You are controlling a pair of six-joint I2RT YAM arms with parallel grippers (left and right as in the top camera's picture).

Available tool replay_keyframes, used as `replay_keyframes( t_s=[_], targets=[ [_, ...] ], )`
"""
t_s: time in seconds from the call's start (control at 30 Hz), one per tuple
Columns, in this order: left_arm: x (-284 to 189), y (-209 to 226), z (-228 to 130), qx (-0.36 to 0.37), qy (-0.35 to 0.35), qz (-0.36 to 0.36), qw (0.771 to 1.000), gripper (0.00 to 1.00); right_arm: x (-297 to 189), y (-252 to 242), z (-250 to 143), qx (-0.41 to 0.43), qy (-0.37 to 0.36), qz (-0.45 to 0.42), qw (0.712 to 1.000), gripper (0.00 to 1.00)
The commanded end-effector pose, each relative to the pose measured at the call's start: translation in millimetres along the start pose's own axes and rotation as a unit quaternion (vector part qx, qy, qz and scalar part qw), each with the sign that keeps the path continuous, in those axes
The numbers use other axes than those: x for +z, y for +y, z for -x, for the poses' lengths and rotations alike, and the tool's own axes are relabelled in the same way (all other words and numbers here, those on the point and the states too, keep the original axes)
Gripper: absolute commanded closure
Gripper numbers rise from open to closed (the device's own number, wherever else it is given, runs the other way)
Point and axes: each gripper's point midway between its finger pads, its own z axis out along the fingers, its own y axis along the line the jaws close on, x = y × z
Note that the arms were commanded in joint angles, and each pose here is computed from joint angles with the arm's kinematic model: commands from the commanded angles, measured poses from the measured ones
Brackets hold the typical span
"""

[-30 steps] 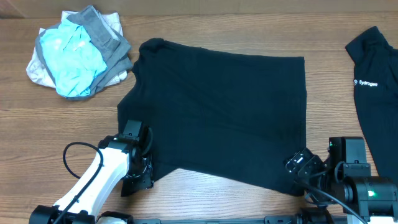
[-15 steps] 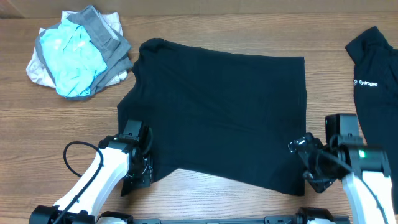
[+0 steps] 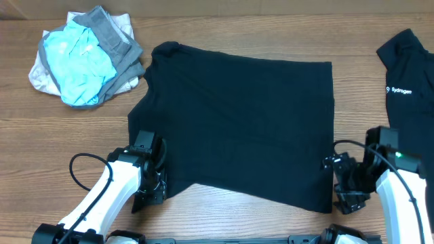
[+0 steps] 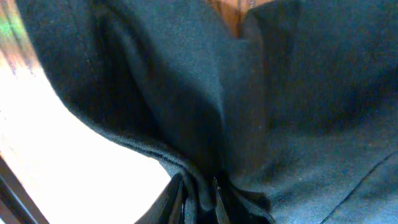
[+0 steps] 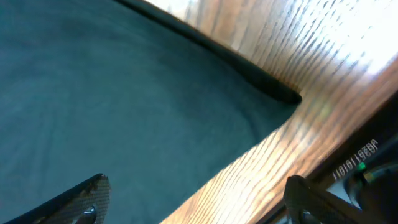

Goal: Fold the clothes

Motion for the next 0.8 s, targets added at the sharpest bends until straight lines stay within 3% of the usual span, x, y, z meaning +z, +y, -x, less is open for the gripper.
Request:
replay_keyframes(
  t_s=[0.0, 0.5, 0.77],
  targets=[
    [2.9, 1.6, 0.2, 0.012, 0.003, 0.006, 1.000, 0.83, 18.3, -12.9, -7.1, -0.004, 0.019, -0.011, 1.000, 0.07],
    [2.9, 1.4, 0.1, 0.027, 0.003, 0.005, 1.000, 0.84, 62.9, -36.0, 0.7, 0.018, -0.002, -0.028, 0.999, 0.08],
    [2.9, 1.4, 0.1, 0.033, 0.004, 0.005, 0.999, 0.86, 67.2, -35.9, -0.8, 0.039, 0.002, -0.023, 0.999, 0.29]
  ],
)
